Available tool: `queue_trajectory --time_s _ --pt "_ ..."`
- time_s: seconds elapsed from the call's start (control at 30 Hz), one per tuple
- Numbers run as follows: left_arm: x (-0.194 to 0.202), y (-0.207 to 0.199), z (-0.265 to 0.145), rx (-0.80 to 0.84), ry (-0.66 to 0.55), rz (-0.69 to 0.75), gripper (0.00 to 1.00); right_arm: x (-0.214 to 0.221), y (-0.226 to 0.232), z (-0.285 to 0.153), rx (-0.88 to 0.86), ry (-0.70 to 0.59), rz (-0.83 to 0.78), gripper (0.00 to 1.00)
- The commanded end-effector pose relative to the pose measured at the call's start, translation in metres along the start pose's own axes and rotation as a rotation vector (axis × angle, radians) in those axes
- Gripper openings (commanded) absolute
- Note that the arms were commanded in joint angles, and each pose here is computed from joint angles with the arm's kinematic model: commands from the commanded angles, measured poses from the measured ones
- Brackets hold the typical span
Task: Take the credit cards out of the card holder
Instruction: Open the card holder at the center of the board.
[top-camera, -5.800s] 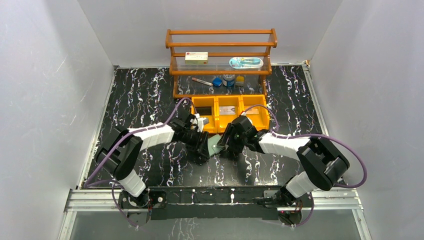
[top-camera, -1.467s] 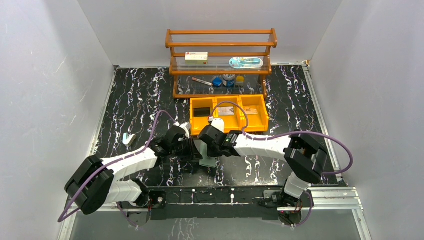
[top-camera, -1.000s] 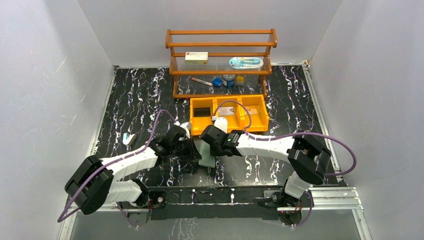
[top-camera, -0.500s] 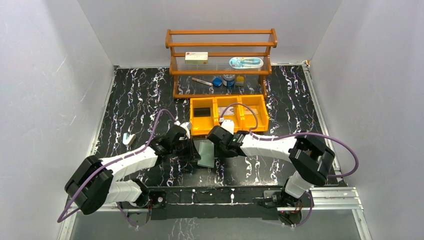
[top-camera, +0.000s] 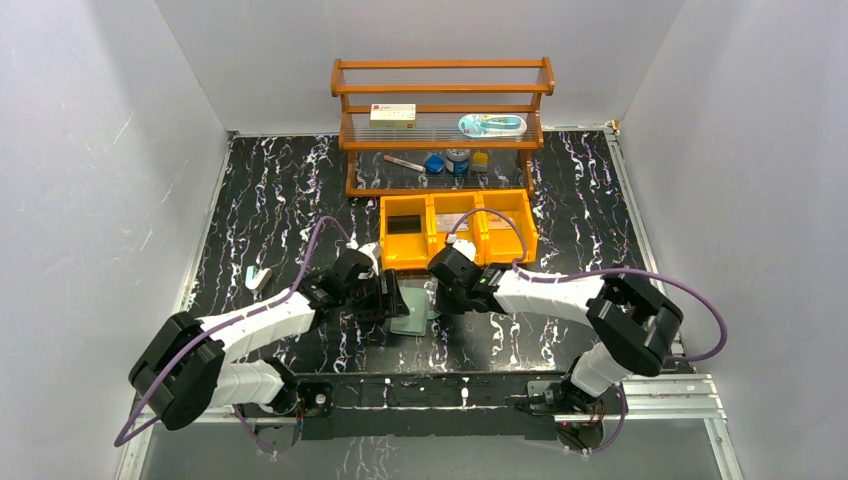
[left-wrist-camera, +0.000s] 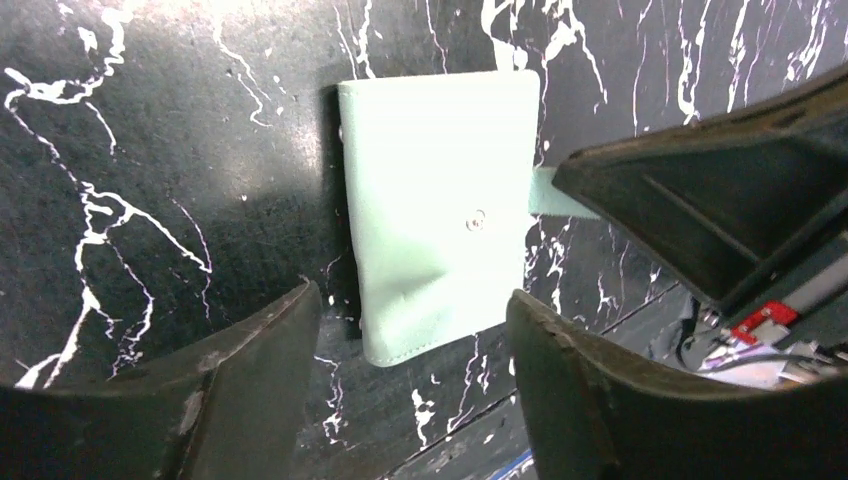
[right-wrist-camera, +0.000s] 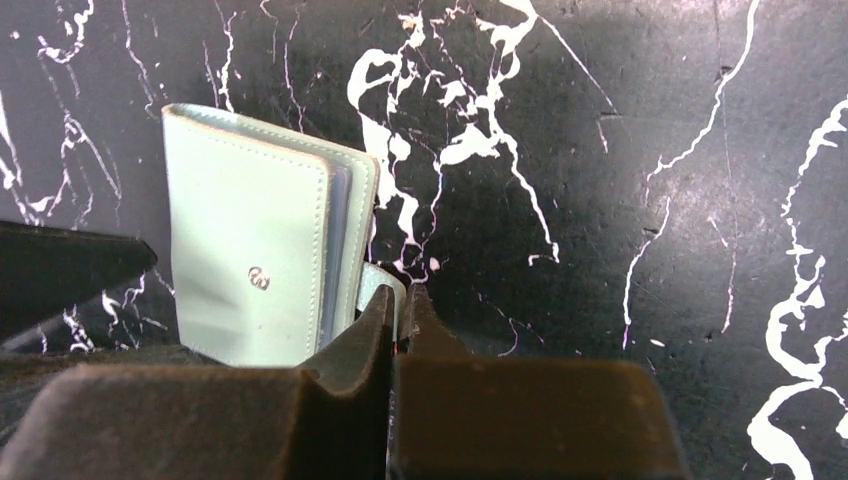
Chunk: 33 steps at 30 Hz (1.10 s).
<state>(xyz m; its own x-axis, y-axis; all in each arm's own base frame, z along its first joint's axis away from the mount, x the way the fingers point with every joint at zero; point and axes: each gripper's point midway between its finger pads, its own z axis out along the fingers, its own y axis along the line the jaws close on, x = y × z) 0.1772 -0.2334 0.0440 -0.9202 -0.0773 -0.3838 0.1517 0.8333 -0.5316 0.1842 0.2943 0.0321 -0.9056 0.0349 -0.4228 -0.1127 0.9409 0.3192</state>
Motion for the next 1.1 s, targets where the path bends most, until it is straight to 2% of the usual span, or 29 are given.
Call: queue_trajectory --time_s 0.0,0.03,0.07,0.27,0.4,0.47,0.6,0.67,0.83,1.07 --pt "-0.019 -0.007 -0.011 -0.017 -0.062 0.020 0.83 -0.015 0.016 -0.017 -0.115 -0.068 0.027 0.00" --pt "-0.023 -0.005 -0.013 -0.031 -0.079 0.020 0.95 -0.017 0.018 -0.020 -0.135 -0.078 0.032 0.00" --pt "-0.026 -0.005 -0.016 -0.035 -0.096 0.020 0.98 -0.019 0.019 -0.023 -0.155 -0.087 0.037 0.00" --pt "-0.054 -0.024 -0.039 0.033 -0.249 0.039 0.98 -0.023 0.024 -0.037 -0.239 -0.107 0.061 0.00" --pt "-0.056 -0.051 -0.050 0.182 -0.261 0.108 0.98 -0.021 0.025 -0.040 -0.291 -0.100 0.104 0.00" --pt "-0.054 -0.066 -0.052 0.245 -0.231 0.159 0.94 -0.022 0.028 -0.042 -0.332 -0.100 0.128 0.00" --pt "-0.032 -0.049 -0.029 0.120 -0.020 0.195 0.78 -0.028 0.033 -0.050 -0.394 -0.120 0.165 0.00" --pt "-0.024 -0.041 -0.021 0.054 0.041 0.206 0.74 -0.030 0.032 -0.051 -0.399 -0.128 0.185 0.00" --pt "-0.013 -0.037 -0.014 -0.067 0.076 0.301 0.73 -0.029 0.022 -0.049 -0.377 -0.123 0.229 0.00" --pt "-0.005 -0.040 -0.001 -0.142 0.097 0.356 0.71 -0.025 0.012 -0.046 -0.387 -0.118 0.280 0.00"
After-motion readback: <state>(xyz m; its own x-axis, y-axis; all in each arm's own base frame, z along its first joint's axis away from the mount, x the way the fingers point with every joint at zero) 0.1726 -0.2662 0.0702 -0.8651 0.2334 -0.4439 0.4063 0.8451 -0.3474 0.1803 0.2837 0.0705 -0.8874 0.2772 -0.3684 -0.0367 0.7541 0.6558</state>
